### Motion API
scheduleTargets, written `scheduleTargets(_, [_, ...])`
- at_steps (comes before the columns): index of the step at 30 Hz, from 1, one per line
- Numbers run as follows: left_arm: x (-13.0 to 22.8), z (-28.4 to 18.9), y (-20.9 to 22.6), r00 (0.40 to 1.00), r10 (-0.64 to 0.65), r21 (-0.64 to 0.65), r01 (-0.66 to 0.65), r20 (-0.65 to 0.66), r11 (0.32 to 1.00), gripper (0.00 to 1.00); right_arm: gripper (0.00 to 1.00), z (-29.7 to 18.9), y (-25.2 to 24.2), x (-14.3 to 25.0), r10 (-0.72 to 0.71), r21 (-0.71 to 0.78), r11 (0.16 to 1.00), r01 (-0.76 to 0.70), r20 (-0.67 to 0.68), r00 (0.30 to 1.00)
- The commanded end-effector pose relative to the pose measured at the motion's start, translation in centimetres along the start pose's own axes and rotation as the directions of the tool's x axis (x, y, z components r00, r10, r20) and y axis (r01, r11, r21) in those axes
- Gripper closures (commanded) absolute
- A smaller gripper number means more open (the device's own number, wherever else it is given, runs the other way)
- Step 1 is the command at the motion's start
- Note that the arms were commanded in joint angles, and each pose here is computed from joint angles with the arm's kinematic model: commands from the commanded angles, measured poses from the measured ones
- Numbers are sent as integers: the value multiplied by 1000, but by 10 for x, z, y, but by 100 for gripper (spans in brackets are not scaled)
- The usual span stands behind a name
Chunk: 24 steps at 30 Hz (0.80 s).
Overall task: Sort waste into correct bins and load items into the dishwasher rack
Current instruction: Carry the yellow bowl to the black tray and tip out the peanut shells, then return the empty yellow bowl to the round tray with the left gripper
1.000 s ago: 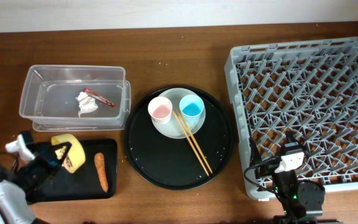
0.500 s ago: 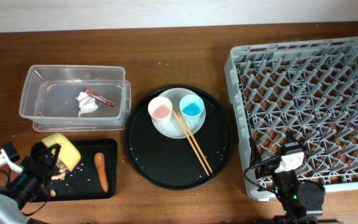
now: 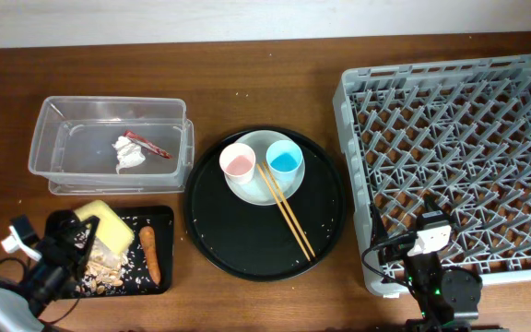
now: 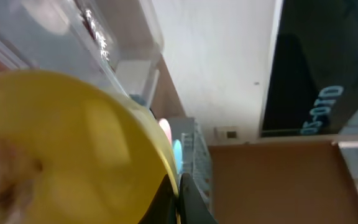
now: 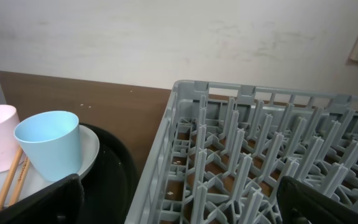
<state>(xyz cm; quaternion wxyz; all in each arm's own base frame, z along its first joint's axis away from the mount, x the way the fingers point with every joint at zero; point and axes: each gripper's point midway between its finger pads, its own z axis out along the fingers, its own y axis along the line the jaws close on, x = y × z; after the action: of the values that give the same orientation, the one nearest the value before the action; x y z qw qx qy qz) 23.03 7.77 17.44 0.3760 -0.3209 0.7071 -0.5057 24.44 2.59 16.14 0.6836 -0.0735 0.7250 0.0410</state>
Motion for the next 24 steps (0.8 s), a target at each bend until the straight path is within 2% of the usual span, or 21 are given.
scheduleTargets(1, [-5, -1, 3, 1000, 20, -27, -20, 9, 999, 100, 2, 0, -2, 3, 10, 8, 1000, -10, -3, 1000])
scheduleTargets(2, [-12, -2, 5, 997, 79, -32, -78, 20, 996, 100, 2, 0, -2, 2, 10, 8, 1000, -10, -3, 1000])
scheduleTargets(3, [-13, -2, 5, 999, 34, -30, -33, 24, 999, 100, 2, 0, -2, 3, 10, 8, 1000, -10, -3, 1000])
scheduleTargets(4, [-9, -2, -8, 999, -29, 41, 28, 28, 999, 100, 2, 0, -2, 3, 10, 7, 1000, -10, -3, 1000])
scheduleTargets(6, [-20, -4, -27, 994, 81, 152, -92, 78, 984, 100, 2, 0, -2, 3, 10, 8, 1000, -10, -3, 1000])
scheduleTargets(7, [-27, -3, -21, 994, 82, 122, -91, 75, 988, 100, 2, 0, -2, 3, 10, 8, 1000, -10, -3, 1000])
scheduleTargets(8, [-23, -3, -16, 998, 28, 94, -33, 60, 995, 100, 2, 0, -2, 3, 10, 8, 1000, -10, -3, 1000])
scheduleTargets(9, [-23, -2, -14, 994, 85, 78, -90, 63, 993, 100, 2, 0, -2, 3, 10, 8, 1000, -10, -3, 1000])
scheduleTargets(10, [-21, -2, -6, 997, 51, 36, -52, 49, 998, 100, 2, 0, -2, 2, 10, 8, 1000, -10, -3, 1000])
scheduleTargets(11, [-16, -2, -9, 999, 13, 50, -16, 42, 999, 100, 2, 0, -2, 3, 10, 8, 1000, -10, -3, 1000])
scheduleTargets(12, [-15, -2, -12, 999, 27, 69, -30, 46, 997, 100, 2, 0, -2, 3, 10, 8, 1000, -10, -3, 1000])
scheduleTargets(13, [-22, -2, -8, 992, 113, 45, -115, 56, 992, 100, 2, 0, -2, 3, 10, 8, 1000, -10, -3, 1000])
scheduleTargets(15, [-21, -2, 1, 996, 84, -5, -84, 42, 996, 100, 2, 0, -2, 3, 10, 8, 1000, -10, -3, 1000])
scheduleTargets(22, [-14, 1, -2, 999, 46, 8, -46, 24, 999, 100, 2, 0, -2, 2, 10, 8, 1000, -10, -3, 1000])
scheduleTargets(24, [0, 15, -16, 995, 84, 43, -82, -49, 996, 100, 2, 0, -2, 2, 10, 8, 1000, -10, -3, 1000])
